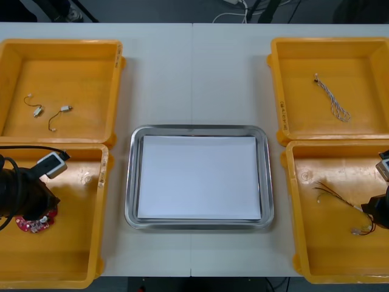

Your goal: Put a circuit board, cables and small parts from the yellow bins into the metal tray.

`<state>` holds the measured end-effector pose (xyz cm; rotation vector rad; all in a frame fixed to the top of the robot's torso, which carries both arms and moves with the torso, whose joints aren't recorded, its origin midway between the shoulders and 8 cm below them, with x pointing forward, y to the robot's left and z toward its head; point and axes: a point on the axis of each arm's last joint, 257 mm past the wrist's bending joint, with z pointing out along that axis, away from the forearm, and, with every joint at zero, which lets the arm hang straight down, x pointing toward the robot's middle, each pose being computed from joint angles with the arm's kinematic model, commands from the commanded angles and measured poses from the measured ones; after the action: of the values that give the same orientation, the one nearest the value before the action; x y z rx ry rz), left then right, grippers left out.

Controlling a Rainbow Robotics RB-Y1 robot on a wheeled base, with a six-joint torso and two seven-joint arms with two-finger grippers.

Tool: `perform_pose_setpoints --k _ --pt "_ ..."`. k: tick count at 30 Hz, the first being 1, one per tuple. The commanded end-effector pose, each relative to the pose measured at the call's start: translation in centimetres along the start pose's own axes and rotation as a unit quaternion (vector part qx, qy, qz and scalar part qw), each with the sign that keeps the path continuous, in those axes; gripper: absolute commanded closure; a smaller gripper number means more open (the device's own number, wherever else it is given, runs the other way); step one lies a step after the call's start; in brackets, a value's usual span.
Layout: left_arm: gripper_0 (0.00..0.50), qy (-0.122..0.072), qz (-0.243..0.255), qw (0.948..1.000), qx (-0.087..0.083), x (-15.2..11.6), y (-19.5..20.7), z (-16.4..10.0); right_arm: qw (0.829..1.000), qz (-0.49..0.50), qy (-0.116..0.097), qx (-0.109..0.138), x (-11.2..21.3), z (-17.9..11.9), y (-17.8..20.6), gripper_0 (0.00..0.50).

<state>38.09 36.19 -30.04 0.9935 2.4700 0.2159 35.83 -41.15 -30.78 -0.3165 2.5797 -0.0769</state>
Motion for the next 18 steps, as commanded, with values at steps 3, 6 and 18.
perform_pose_setpoints --k 3,6,18 --pt "0.0 0.028 0.087 0.9958 -0.01 3.0 0.5 -0.1 0.999 -0.037 0.002 -0.001 -0.7 0.5 -0.3 0.0" --pt "0.0 0.029 0.086 0.9958 -0.009 3.2 0.5 -0.1 0.999 -0.043 0.003 -0.004 -0.7 0.8 -0.1 0.0" --pt "0.0 0.026 0.092 0.9954 -0.009 3.1 0.1 0.3 0.997 -0.077 -0.01 -0.022 -2.1 1.2 1.7 0.0"
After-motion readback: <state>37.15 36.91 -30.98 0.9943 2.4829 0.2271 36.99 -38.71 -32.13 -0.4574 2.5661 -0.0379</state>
